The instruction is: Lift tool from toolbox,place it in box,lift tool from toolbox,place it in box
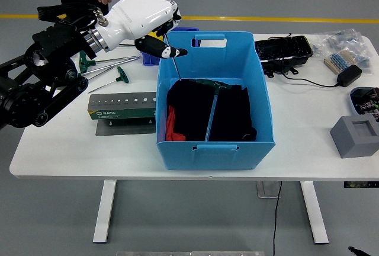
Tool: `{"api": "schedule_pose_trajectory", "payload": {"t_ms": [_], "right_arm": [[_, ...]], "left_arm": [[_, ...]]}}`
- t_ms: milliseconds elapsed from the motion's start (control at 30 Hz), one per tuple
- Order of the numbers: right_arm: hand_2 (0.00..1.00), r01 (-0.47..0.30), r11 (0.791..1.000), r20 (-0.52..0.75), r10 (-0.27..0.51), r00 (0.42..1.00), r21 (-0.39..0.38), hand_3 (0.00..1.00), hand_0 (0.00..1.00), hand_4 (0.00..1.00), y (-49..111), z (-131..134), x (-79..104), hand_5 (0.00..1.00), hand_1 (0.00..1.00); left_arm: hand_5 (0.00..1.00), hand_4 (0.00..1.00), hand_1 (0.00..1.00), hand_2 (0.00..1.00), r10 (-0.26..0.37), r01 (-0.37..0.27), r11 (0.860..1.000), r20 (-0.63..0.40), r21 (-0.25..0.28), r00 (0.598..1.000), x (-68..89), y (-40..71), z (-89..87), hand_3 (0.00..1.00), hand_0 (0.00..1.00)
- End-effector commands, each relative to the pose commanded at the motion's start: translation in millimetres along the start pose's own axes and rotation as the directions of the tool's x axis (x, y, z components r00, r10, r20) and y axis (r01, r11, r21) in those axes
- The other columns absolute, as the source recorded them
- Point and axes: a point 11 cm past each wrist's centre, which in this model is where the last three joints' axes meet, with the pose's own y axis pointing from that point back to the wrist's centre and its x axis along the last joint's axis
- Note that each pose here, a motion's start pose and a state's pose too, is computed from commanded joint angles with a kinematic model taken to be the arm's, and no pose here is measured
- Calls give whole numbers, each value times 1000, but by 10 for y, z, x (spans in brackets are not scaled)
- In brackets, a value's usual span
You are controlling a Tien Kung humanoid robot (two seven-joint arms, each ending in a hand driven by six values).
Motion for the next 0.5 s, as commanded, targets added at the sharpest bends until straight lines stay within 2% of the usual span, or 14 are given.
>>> {"api": "schedule_pose_trajectory", "payload": {"t_ms": [100, 133, 200, 300, 333, 500], "right_arm": [[672, -1, 1000, 0, 1, 1000, 2, 543, 619, 778, 1, -15, 2, 650, 601], [672, -1, 1000, 0, 1, 1000, 3, 544, 619, 778, 2, -22, 5, 650, 602], [672, -2, 1000, 2, 2, 1000, 5, 544, 619, 778, 3, -34, 11, 650, 602], [672, -3, 1000, 3, 3, 1000, 10, 544, 619, 778, 5, -63, 22, 650, 602], [672, -4, 1000, 3, 4, 1000, 12, 545, 621, 778, 5, -74, 26, 649, 602], [672, -8, 1000, 12, 8, 1000, 17, 545, 621, 778, 7, -96, 43, 649, 602]], "left_arm": [[423, 845, 13, 47, -37, 36, 999, -45, -17, 998, -147, -110, 141, 34, 112], [401, 838, 82, 132, -61, 60, 998, -65, -17, 996, -220, -140, 179, 147, 172], [401, 838, 82, 132, -114, 113, 993, -103, -18, 988, -365, -179, 235, 147, 172], [401, 838, 82, 132, -172, 172, 985, -150, -16, 973, -552, -200, 269, 147, 172], [442, 885, 141, 200, -197, 198, 980, -163, -9, 967, -618, -196, 261, 267, 243], [442, 885, 141, 200, -292, 301, 954, -203, 14, 935, -809, -152, 223, 267, 243]]}}
